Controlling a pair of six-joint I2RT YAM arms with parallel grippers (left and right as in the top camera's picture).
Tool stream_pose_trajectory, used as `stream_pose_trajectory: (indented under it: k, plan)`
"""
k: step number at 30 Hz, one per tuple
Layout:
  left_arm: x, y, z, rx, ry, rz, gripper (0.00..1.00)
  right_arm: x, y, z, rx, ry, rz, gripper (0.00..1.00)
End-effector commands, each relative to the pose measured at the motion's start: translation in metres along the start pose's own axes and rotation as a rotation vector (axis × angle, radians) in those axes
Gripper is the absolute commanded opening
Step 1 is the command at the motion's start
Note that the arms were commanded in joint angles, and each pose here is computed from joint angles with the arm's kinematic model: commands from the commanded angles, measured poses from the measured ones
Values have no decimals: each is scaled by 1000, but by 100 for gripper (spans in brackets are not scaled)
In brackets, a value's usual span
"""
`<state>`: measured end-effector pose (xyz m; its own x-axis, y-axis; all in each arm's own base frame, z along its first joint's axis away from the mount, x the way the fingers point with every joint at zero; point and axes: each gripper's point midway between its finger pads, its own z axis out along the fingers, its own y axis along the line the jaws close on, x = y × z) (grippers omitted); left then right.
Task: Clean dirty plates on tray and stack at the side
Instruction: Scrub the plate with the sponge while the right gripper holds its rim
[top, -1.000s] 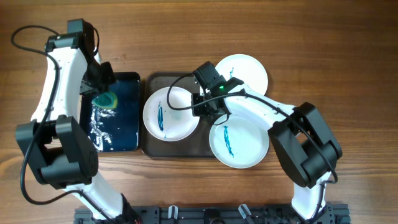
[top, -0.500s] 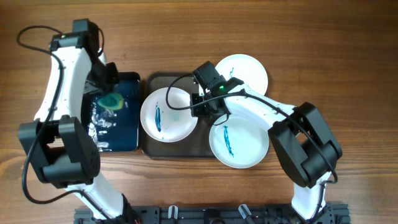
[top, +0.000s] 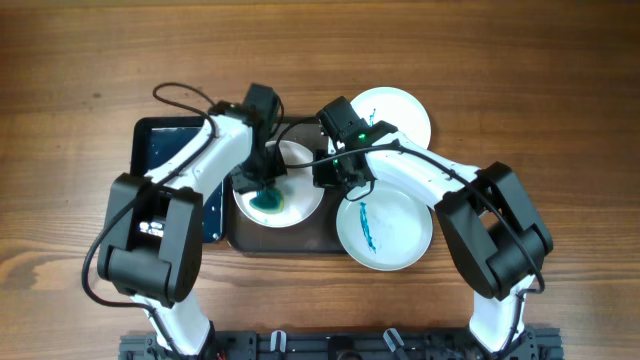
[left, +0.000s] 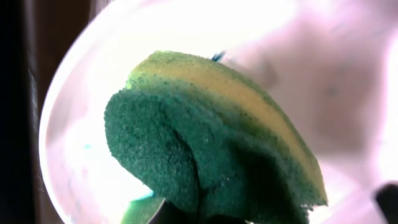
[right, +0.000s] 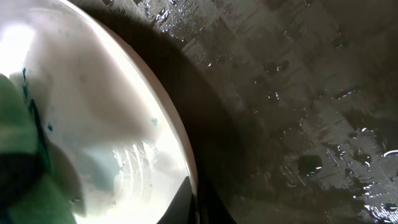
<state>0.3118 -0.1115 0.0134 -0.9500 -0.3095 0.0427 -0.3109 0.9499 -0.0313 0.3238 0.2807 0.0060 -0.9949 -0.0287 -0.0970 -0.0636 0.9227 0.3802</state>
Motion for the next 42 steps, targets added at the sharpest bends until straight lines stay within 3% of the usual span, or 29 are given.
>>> stream_pose_trajectory:
  k: [1, 7, 10, 13, 15, 23, 26, 30, 35, 40, 42]
  plan:
    - [1, 14, 15, -48, -41, -78, 4, -2, -4, 2, 21, 3, 24, 4]
    - [-7, 30, 20, -125, -98, -48, 4, 1, -17, 1, 14, 36, 81, 4]
    - [8, -21, 21, 132, -9, 208, 4, 2, -17, 2, 15, 39, 78, 4]
    - [27, -66, 11, 358, 44, 361, 4, 2, -17, 2, 13, 40, 79, 4]
    - [25, -71, 9, 366, 26, 372, 4, 2, -17, 2, 13, 40, 78, 4]
    - [-35, 10, -7, -158, -238, 23, 4, 2, -17, 2, 13, 38, 81, 4]
    - [-35, 31, -10, -260, -263, -38, 4, 8, -25, 6, 51, 62, 127, 4]
    - [-34, 32, -8, -259, -264, -40, 4, 12, -22, 12, 26, 88, 124, 4]
    - [-24, 11, 4, -142, -187, -25, 4, 21, -11, 11, -42, 140, 79, 4]
    - [-8, -32, 12, 105, -46, -16, 4, 25, -7, 10, -69, 163, 50, 4]
    - [-3, -57, 10, 235, -12, 99, 4, 25, -7, 10, -70, 162, 48, 4]
